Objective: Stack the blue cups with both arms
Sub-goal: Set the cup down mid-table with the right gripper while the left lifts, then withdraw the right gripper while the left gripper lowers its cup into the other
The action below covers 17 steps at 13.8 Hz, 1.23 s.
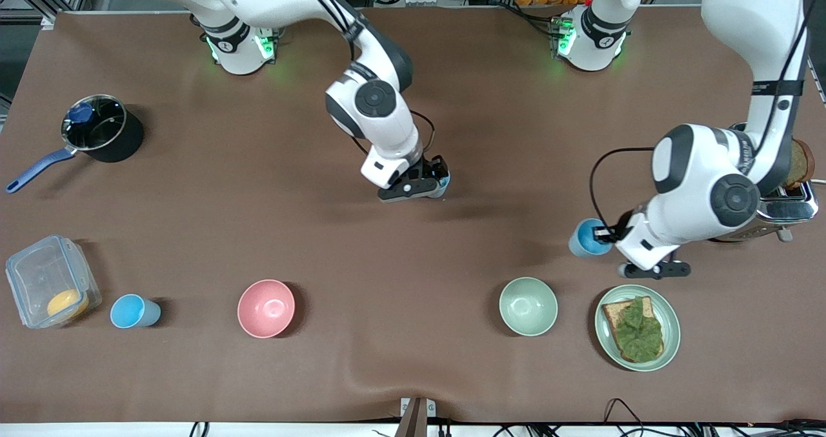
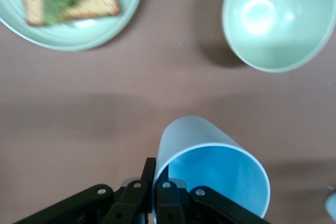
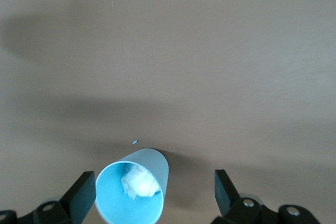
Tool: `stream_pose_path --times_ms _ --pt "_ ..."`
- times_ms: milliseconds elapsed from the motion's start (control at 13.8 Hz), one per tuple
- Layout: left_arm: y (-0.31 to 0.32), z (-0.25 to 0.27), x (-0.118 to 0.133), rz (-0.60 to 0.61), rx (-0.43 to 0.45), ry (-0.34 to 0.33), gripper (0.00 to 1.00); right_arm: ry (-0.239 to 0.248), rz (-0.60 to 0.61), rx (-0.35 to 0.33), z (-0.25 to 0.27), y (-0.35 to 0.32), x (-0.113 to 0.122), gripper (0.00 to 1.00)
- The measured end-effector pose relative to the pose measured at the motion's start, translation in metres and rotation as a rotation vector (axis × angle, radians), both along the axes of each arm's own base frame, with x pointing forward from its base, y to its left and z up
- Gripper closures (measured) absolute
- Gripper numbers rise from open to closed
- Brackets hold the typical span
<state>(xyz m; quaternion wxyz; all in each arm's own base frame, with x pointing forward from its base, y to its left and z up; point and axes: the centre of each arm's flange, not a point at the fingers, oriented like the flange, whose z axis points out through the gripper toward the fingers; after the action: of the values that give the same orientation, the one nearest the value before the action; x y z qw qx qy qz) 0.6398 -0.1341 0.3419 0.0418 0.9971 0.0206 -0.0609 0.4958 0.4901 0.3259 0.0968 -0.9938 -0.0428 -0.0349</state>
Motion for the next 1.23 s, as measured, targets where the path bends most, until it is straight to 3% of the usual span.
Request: stream_pose_path --times_ms 361,578,940,1229 --pt "-0.110 0.005 -0.039 0.043 -0.009 0.049 0.97 -0.016 -0.145 -0.053 0.144 -0.106 0.037 0.00" --pt "-0.196 0.012 -0.077 0.064 0.010 0.052 0.97 -0.015 -0.208 -0.101 0.214 -0.186 0.043 0.00" --pt "-0.277 0.005 -0.131 0.047 0.035 0.070 0.97 0.014 -0.208 -0.168 0.253 -0.293 0.053 0.00" --pt "-0.304 -0.022 -0.152 0.016 0.049 0.101 0.97 0.001 -0.131 -0.187 0.271 -0.391 0.065 0.00"
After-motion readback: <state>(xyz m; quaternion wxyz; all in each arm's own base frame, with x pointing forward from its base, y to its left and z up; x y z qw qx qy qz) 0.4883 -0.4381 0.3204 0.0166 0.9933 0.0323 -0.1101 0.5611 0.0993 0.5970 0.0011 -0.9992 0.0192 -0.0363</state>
